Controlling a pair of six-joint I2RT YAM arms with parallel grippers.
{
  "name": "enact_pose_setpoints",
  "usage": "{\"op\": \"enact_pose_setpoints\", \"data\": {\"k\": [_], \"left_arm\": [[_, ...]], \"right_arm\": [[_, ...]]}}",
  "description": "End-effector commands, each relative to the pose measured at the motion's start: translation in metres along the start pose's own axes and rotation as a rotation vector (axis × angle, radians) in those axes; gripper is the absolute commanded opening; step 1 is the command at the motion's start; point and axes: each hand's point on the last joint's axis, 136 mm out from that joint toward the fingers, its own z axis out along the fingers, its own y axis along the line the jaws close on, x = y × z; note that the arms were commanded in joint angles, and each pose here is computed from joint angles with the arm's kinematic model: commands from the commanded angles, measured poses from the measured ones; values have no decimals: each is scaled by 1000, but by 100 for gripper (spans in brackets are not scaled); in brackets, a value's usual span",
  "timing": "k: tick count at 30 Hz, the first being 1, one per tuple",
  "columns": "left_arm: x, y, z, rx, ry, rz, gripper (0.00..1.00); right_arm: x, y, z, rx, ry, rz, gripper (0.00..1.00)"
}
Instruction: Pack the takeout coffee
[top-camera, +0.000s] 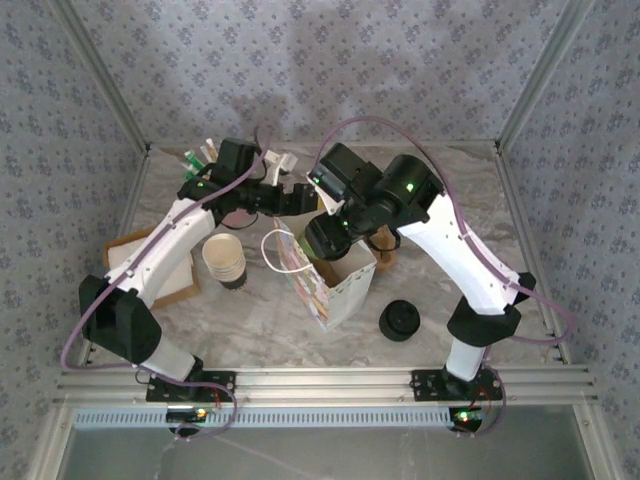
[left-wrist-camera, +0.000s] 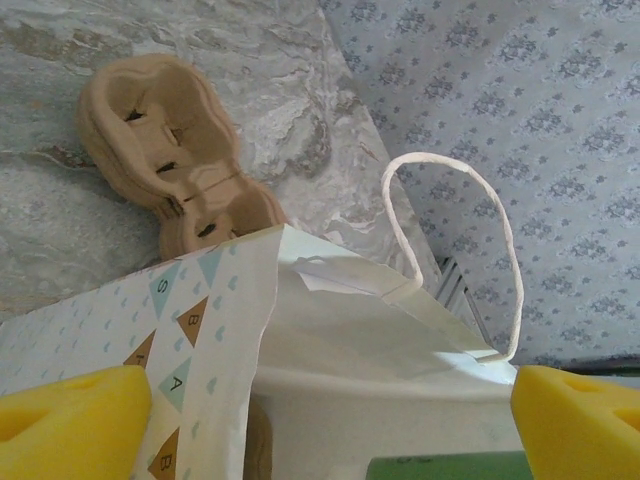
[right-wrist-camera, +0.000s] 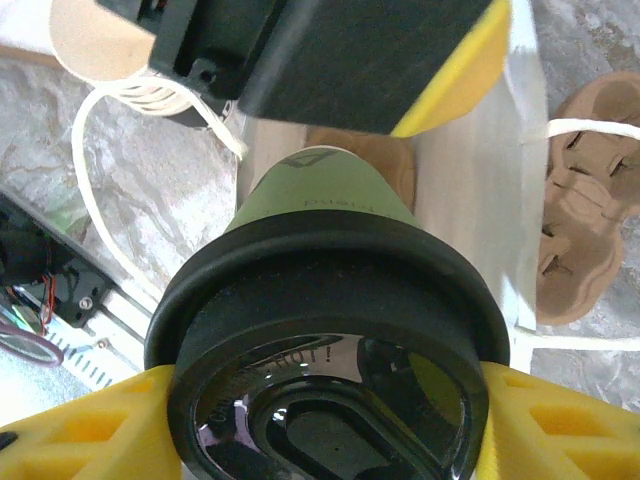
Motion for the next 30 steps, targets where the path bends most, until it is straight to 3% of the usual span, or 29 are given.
{"op": "enact_pose_setpoints", "data": {"k": [1, 10, 30], "left_arm": [[-3, -11, -3, 34, -18, 22, 93], [-21, 17, -49, -78, -173, -35, 95], [15, 41, -97, -227, -257, -73, 95]], "right_arm": [[54, -21, -16, 80, 168, 2, 64], [62, -33, -1, 115, 238, 21, 64], [90, -34, 46, 159, 464, 30, 62]]}}
